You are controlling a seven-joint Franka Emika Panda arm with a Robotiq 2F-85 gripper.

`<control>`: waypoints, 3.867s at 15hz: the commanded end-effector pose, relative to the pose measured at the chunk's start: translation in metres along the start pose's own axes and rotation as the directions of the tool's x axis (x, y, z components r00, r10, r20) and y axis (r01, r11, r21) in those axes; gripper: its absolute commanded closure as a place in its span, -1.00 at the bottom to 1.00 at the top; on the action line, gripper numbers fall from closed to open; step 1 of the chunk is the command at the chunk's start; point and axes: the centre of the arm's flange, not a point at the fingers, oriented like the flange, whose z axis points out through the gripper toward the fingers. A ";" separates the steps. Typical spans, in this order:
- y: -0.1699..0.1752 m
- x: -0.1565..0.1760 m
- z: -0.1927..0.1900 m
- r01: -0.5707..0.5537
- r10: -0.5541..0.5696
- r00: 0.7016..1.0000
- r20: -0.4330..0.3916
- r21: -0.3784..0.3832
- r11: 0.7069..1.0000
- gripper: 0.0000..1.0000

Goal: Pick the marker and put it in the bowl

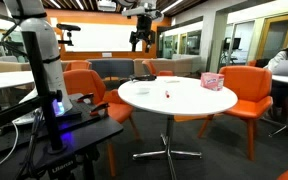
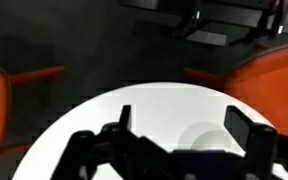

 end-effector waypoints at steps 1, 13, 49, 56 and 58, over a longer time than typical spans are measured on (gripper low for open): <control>0.000 0.000 0.000 0.000 0.000 1.000 0.000 0.000 1.000 -1.00; 0.015 0.094 -0.030 0.239 -0.248 0.967 -0.060 -0.123 0.963 -1.00; 0.025 0.282 0.190 0.631 -0.662 0.739 -0.124 -0.218 0.745 -1.00; 0.039 0.274 0.205 0.637 -0.661 0.736 -0.149 -0.180 0.749 -0.81; 0.041 0.274 0.211 0.637 -0.658 0.741 -0.135 -0.171 0.752 -0.76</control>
